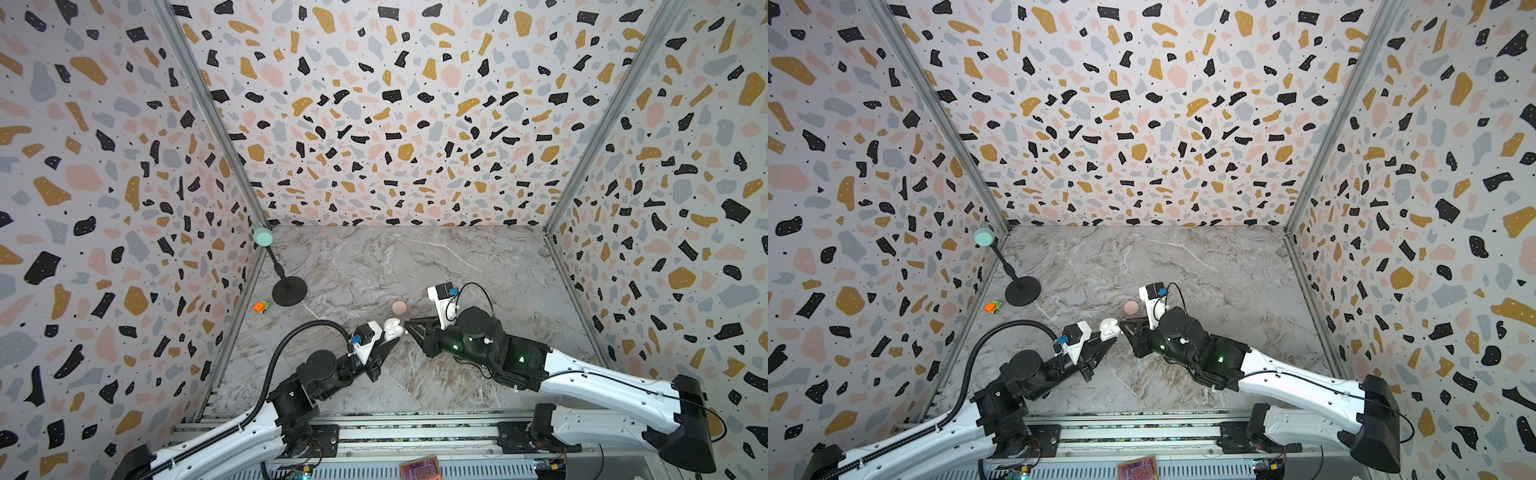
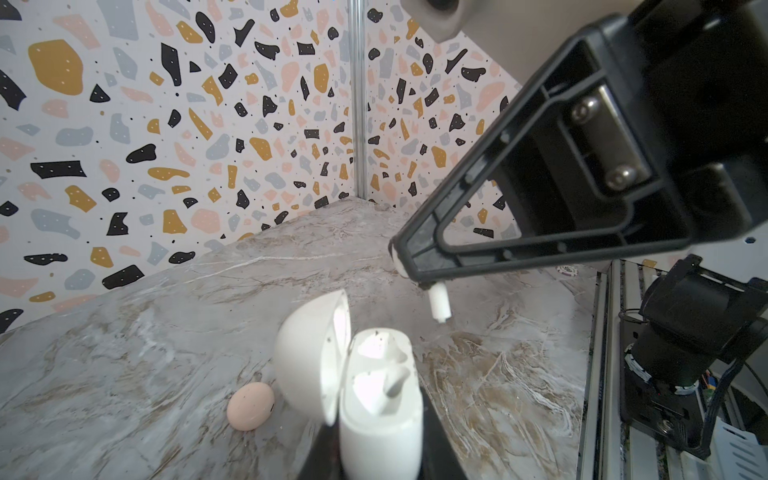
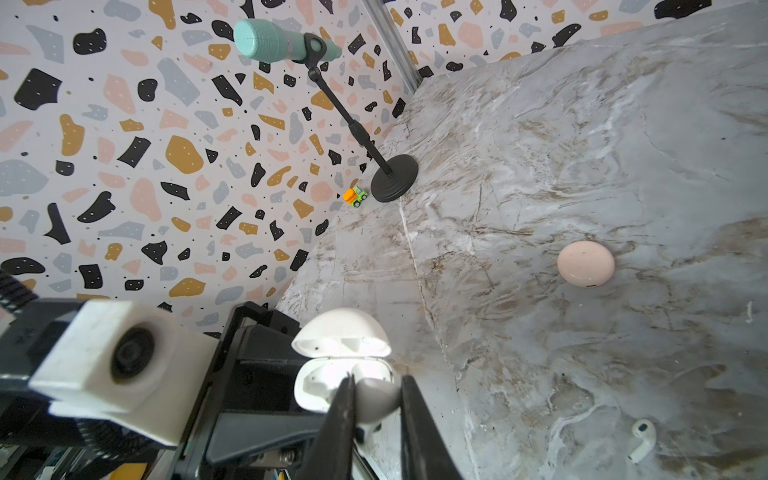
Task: Insert the wireless bluetooth earbuds into the charging case
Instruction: 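Carry the earbud toward the open white case held by the left gripper, then lower the earbud stem into a slot of the white case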
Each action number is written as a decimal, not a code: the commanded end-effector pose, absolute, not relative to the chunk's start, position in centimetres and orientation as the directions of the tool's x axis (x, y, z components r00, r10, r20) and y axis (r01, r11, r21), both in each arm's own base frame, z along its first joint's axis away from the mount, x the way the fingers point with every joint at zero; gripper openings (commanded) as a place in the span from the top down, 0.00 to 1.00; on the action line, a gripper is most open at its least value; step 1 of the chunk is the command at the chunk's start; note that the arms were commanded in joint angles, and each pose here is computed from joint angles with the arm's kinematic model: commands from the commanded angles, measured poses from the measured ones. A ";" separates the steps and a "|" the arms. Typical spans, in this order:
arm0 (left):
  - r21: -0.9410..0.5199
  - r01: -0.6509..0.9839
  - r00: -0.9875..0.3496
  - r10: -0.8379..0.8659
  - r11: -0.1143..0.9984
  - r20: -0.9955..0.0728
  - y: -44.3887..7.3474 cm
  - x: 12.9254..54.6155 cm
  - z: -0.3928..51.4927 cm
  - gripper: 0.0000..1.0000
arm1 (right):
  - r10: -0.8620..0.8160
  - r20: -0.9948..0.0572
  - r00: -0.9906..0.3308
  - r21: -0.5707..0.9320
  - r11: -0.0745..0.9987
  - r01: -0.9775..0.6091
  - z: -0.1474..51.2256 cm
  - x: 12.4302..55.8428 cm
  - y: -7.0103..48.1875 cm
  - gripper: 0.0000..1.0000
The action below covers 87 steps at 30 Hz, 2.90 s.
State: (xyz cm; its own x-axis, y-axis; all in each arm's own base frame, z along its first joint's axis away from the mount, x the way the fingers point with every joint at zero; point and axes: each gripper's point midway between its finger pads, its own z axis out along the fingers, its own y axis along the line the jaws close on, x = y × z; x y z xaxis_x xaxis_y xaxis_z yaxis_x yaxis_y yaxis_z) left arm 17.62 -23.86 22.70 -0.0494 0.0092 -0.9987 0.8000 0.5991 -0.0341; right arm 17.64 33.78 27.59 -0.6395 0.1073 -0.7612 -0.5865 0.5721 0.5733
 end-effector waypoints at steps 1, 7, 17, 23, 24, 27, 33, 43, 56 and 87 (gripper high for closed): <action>-0.039 0.807 -0.018 -0.042 0.590 -0.999 -23.8 17.5 23.9 1.00 | 0.168 -0.788 -0.592 0.576 0.539 -0.614 30.9 17.7 34.2 0.80; -0.037 0.816 -0.017 -0.040 0.577 -0.999 -23.9 17.3 23.9 1.00 | 0.160 -0.796 -0.583 0.565 0.542 -0.623 30.8 17.5 34.9 0.80; -0.033 0.820 -0.014 -0.039 0.572 -0.999 -23.9 17.1 24.0 1.00 | 0.157 -0.800 -0.579 0.560 0.540 -0.628 30.7 17.5 35.4 0.80; -0.031 0.818 -0.011 -0.038 0.574 -0.999 -23.8 17.1 24.0 1.00 | 0.145 -0.800 -0.582 0.556 0.543 -0.629 30.2 17.4 35.9 0.80; -0.030 0.818 -0.010 -0.038 0.574 -0.999 -23.8 17.1 24.0 1.00 | 0.145 -0.800 -0.581 0.555 0.544 -0.629 30.2 17.4 35.9 0.80; -0.029 0.818 -0.011 -0.035 0.574 -0.999 -23.8 17.1 23.9 1.00 | 0.144 -0.802 -0.580 0.553 0.546 -0.629 30.2 17.4 35.9 0.80; -0.027 0.816 -0.008 -0.037 0.577 -0.999 -23.7 17.1 24.0 1.00 | 0.142 -0.801 -0.581 0.553 0.545 -0.630 30.1 17.4 36.0 0.80; -0.027 0.816 -0.007 -0.037 0.577 -0.999 -23.7 17.1 24.0 1.00 | 0.130 -0.802 -0.582 0.550 0.539 -0.638 29.6 17.1 36.4 0.80; -0.025 0.811 -0.001 -0.041 0.585 -0.999 -23.5 17.2 24.1 1.00 | 0.109 -0.804 -0.585 0.537 0.556 -0.634 28.3 16.6 36.1 0.81; -0.026 0.816 0.009 -0.059 0.577 -0.998 -23.4 16.9 24.5 1.00 | 0.076 -0.820 -0.567 0.496 0.588 -0.639 26.7 16.3 36.1 0.80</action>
State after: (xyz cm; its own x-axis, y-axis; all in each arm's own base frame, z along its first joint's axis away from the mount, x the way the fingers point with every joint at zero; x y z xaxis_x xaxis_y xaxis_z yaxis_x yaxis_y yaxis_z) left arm 16.80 -23.67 23.10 -0.0334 -0.0097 -0.9994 0.8210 0.5699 -0.0329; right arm 16.50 36.14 26.86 -0.5764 0.0842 -0.8128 -0.6314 0.5855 0.5085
